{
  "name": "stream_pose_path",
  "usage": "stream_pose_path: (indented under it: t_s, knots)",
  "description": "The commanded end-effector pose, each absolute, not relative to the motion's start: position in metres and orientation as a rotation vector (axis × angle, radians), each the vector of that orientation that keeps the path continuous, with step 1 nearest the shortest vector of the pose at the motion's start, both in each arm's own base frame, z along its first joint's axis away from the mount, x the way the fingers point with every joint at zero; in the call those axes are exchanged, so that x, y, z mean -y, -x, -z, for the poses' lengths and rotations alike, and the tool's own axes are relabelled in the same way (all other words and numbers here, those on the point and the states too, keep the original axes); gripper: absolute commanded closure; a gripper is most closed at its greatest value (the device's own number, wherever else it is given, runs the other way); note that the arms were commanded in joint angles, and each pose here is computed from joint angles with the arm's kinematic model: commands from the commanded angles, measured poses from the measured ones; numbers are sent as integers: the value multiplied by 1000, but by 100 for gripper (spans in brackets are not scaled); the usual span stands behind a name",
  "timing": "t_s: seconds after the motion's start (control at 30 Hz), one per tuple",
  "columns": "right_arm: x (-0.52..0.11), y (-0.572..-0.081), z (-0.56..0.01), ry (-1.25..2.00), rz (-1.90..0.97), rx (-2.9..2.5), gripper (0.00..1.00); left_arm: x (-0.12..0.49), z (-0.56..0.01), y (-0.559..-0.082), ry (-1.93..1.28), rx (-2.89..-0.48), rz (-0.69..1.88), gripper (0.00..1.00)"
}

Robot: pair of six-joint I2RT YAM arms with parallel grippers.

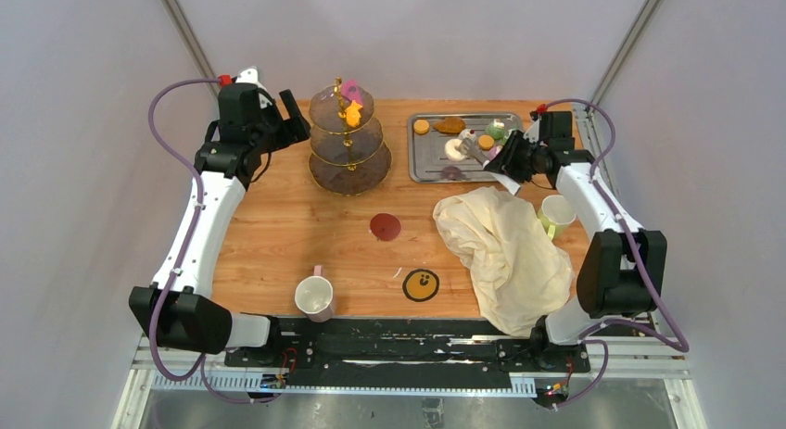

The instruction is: Serve the afternoon tea

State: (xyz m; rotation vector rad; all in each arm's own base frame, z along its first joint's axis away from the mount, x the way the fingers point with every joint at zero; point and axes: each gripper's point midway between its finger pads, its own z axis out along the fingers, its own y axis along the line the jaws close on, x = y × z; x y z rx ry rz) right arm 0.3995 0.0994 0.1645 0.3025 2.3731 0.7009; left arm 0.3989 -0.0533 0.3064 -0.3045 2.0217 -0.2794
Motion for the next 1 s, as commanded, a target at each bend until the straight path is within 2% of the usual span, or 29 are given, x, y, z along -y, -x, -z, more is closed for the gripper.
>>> stream_pose_path:
  t_s: [0.0, 0.17, 0.37, 0.67, 0.8, 0.97]
  knots:
    - [-98, -404, -198, -257, -695, -2294, 100, 48, -316, -400, 297, -1992, 256, 13]
    - [-99, -399, -232, -203, -693, -2228, 100, 41, -318, -404, 313, -1996, 235, 12]
    - [-117, -389, -279, -87, -700, -2137, 100, 33, -318, -422, 416, -1976, 386, 12]
    - [-190, -364, -342, 177, -778, -2016, 100, 33, -319, -441, 443, -1961, 424, 13]
    - [-225, -355, -358, 281, -813, -1977, 99, 16, -316, -457, 469, -1953, 358, 12]
    - [-259, -343, -371, 380, -857, -1950, 100, 14, -314, -478, 461, -1959, 394, 13]
